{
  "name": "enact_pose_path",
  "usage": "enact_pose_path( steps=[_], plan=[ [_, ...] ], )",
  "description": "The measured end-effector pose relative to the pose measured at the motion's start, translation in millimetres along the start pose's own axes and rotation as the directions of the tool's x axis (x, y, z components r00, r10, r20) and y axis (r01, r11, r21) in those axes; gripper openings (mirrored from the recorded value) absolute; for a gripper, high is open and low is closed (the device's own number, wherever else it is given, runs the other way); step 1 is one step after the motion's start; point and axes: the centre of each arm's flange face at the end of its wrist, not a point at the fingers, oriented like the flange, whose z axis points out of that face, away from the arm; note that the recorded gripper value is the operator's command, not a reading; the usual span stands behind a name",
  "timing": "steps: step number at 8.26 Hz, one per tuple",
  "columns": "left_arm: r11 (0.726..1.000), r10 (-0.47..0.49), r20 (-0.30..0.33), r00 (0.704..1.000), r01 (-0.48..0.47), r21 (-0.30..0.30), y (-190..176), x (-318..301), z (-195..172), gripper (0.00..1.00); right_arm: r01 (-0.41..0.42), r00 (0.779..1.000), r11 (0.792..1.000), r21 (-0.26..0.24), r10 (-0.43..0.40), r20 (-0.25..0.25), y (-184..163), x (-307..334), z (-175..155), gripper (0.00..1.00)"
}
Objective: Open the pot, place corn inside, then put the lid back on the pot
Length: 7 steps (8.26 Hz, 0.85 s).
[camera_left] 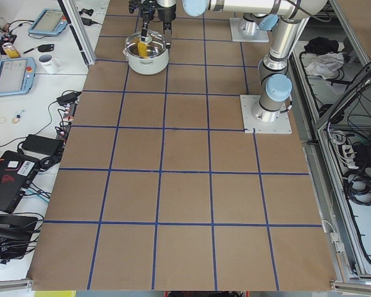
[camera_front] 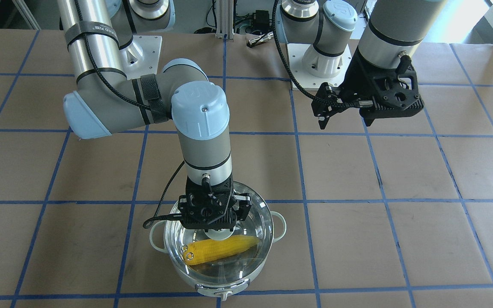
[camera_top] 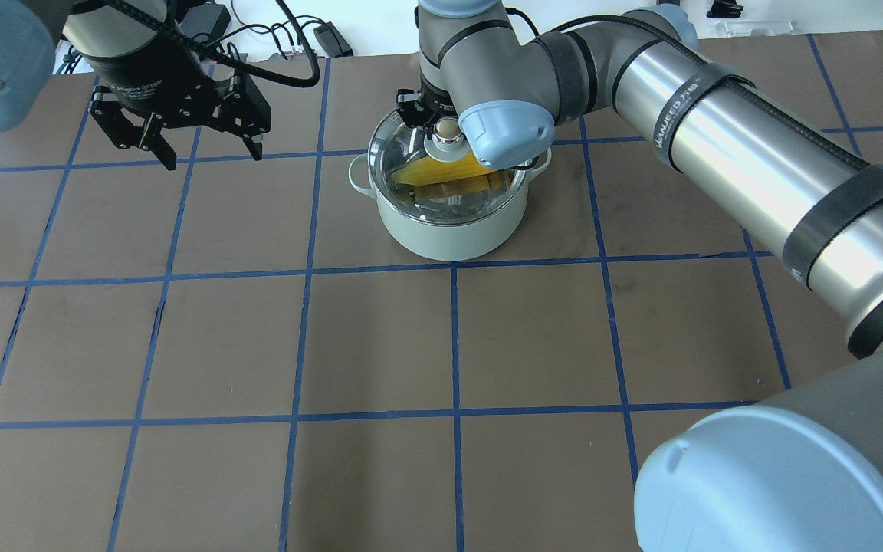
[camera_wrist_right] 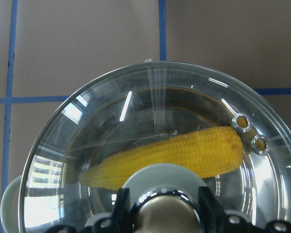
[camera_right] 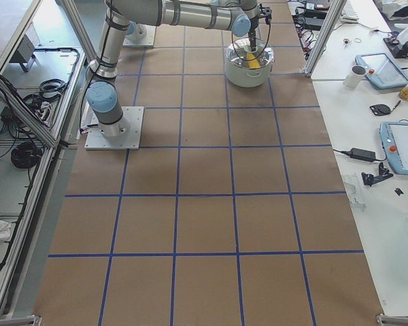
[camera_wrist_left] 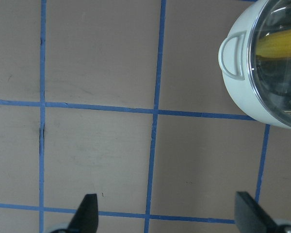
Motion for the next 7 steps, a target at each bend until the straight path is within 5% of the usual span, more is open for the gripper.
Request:
enact_pose_path(
  steps=[4, 5, 7],
  plan=[
    [1.000, 0.006, 0.006, 1.000, -0.006, -0.006, -1.0, -0.7, 2.5, 1.00, 0.002, 1.000, 1.000, -0.003, -0.002, -0.014, 0.6, 1.4, 3.0, 0.51],
    [1.000, 0.007, 0.008, 1.000, -0.007, -0.008, -1.0, -0.8, 3.0, 1.00, -0.001, 1.000, 1.000, -0.005, 0.001, -0.014, 1.0, 1.4, 3.8, 1.00],
    [1.000, 0.008, 0.009, 1.000, -0.008, -0.011, -1.3, -0.8, 3.9, 1.00, -0.004, 1.000, 1.000, -0.012, 0.003, -0.016, 2.3, 1.7, 6.1, 1.00]
  ],
)
